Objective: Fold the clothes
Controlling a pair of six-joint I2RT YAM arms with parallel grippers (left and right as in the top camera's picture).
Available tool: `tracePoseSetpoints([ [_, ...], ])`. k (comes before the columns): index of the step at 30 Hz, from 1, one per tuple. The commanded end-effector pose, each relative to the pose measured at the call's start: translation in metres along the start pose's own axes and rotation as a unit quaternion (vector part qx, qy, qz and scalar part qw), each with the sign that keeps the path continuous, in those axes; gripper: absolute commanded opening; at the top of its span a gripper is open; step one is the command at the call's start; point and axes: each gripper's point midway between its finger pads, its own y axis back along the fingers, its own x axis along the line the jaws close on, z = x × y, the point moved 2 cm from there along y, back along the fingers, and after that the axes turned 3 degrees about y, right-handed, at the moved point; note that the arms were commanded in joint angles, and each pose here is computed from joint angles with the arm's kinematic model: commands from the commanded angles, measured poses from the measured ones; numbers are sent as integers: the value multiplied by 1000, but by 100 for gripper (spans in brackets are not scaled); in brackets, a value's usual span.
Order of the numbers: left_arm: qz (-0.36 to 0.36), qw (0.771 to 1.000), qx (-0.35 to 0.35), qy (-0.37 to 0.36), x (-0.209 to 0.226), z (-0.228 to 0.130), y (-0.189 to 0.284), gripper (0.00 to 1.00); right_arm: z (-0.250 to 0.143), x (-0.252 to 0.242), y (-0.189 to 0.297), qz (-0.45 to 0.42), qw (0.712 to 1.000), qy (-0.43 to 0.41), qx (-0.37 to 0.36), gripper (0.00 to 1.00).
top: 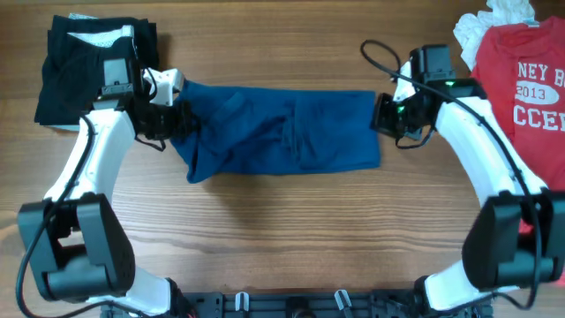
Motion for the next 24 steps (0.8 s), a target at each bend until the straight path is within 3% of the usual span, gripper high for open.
tracePoseSetpoints([
  [1,13,1000,-8,0,-6,5,16,4,-14,11,-27,25,999,2,45,4],
  [8,48,997,-6,-61,-49,21,29,4,-15,13,-44,19,998,-14,54,4],
  [11,101,994,-22,-39,-54,32,44,4,-12,14,-45,21,999,-13,48,4],
  [17,107,991,-60,-57,-86,57,83,4,-10,21,-43,48,998,-11,48,4],
  [24,199,978,-37,-51,-62,45,88,4,27,34,12,96,995,10,-2,4],
])
